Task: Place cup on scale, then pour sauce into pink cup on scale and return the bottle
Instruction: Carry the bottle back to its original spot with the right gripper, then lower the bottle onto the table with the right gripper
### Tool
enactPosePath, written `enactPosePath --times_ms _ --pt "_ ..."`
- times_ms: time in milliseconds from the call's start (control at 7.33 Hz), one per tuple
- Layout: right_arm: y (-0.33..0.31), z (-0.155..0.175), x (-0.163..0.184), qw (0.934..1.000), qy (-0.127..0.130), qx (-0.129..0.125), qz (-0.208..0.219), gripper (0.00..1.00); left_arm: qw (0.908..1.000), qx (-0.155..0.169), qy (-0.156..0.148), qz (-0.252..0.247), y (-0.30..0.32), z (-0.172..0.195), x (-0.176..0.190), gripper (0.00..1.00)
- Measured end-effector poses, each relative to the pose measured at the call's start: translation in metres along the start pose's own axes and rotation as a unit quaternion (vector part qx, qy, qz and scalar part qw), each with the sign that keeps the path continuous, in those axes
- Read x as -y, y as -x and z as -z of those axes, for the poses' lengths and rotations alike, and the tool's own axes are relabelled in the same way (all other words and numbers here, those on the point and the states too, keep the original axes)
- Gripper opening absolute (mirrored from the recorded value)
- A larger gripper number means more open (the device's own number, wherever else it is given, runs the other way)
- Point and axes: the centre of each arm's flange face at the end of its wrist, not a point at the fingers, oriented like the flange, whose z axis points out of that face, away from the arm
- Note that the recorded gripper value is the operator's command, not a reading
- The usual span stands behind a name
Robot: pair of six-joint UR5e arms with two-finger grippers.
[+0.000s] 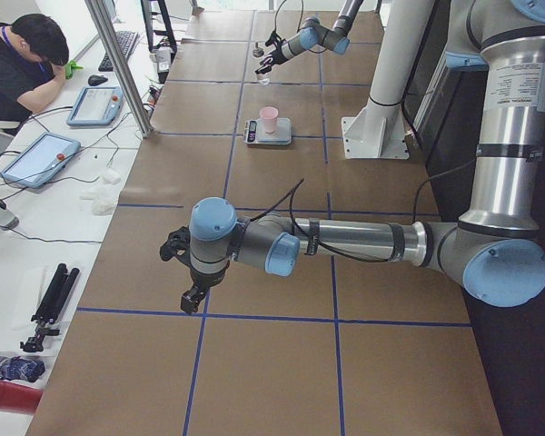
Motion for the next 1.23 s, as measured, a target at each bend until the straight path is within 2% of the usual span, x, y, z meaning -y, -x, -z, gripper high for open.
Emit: enactPosePath --times_ms 1091,1227 --pt "-0.0025 0.0014 -0.0098 0.9996 0.027 0.002 -0.012 0.00 1.0000 0.000 -0.001 -0.001 -0.0004 0.0010 0.0018 1.00" --pt "-0.0037 0.0018 -0.0094 0.9996 0.027 0.001 -0.012 0.05 1.0000 0.000 -0.001 -0.001 -0.0004 0.0011 0.0018 1.00"
